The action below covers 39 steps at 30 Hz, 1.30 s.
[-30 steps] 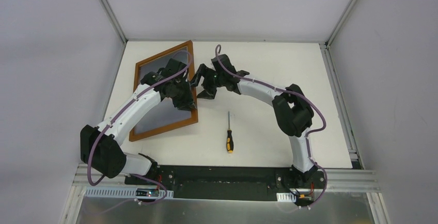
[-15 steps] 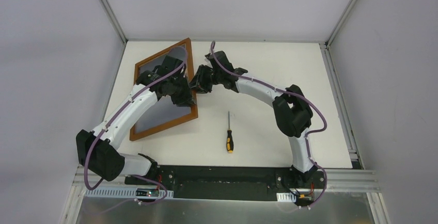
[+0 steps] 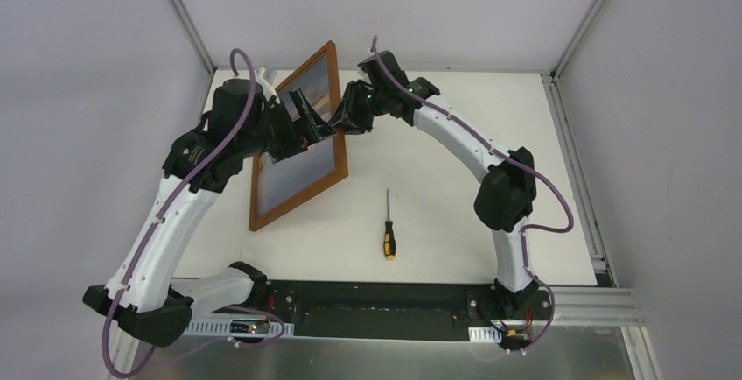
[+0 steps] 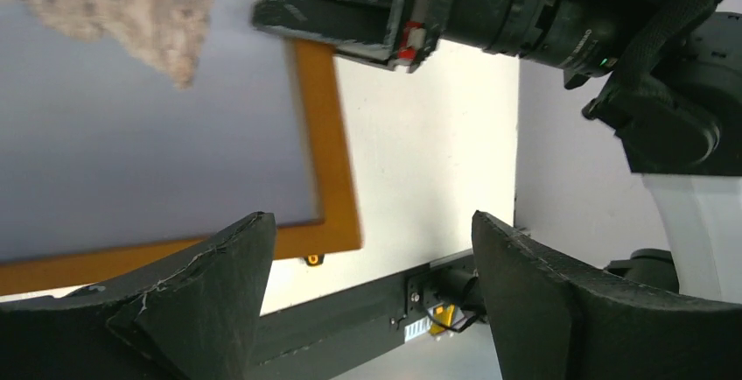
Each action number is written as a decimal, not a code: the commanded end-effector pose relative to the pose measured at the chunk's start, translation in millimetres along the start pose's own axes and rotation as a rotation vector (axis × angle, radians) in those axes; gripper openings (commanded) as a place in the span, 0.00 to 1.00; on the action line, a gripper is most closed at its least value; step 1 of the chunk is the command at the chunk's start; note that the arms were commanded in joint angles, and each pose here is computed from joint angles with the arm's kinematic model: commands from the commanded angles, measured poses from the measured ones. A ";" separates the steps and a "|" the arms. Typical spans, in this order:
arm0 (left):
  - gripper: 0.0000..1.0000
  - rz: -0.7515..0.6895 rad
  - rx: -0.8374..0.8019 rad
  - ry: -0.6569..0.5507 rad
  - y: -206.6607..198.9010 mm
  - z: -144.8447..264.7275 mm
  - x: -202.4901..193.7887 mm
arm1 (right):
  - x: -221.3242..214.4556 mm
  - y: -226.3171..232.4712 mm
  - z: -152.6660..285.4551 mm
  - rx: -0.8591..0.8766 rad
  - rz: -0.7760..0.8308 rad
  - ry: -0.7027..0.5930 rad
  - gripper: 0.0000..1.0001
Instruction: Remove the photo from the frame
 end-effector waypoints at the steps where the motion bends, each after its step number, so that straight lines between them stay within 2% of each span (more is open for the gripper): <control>1: 0.84 0.009 0.001 -0.109 -3.4 29.0 13.7 | 15.4 66.0 101.8 0.144 -0.002 -0.086 0.00; 6: 0.84 -0.041 0.017 -0.107 6.0 39.5 4.2 | 23.3 73.9 142.1 0.128 0.011 -0.124 0.00; 11: 0.83 -0.056 -0.014 -0.017 2.8 43.9 -11.3 | 33.3 74.3 196.0 0.124 0.010 -0.202 0.00; 20: 0.83 -0.079 -0.023 0.007 6.1 43.4 -20.0 | 55.9 22.3 291.2 -0.004 -0.043 -0.424 0.00; 29: 0.83 -0.067 -0.046 0.066 5.4 36.9 -31.8 | 56.9 -67.6 382.2 -0.333 -0.122 -0.649 0.00; 32: 0.83 -0.070 -0.053 0.075 4.0 35.8 -32.3 | 48.5 -99.3 395.5 -0.467 -0.171 -0.696 0.00; 36: 0.83 -0.068 -0.063 0.087 2.0 35.1 -33.3 | 37.3 -144.9 416.3 -0.732 -0.207 -0.761 0.00; 39: 0.83 -0.069 -0.075 0.102 -0.2 33.9 -34.5 | 31.6 -157.2 432.2 -0.840 -0.212 -0.806 0.00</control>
Point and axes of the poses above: each gripper's point midway between its finger pads, its own z axis back along the fingers, its own y axis along the line the jaws close on, x = y × z, the point moved 2 cm from there along z, back along the fingers, and after that the axes turned 10 degrees about -z, right-handed, at the moved point
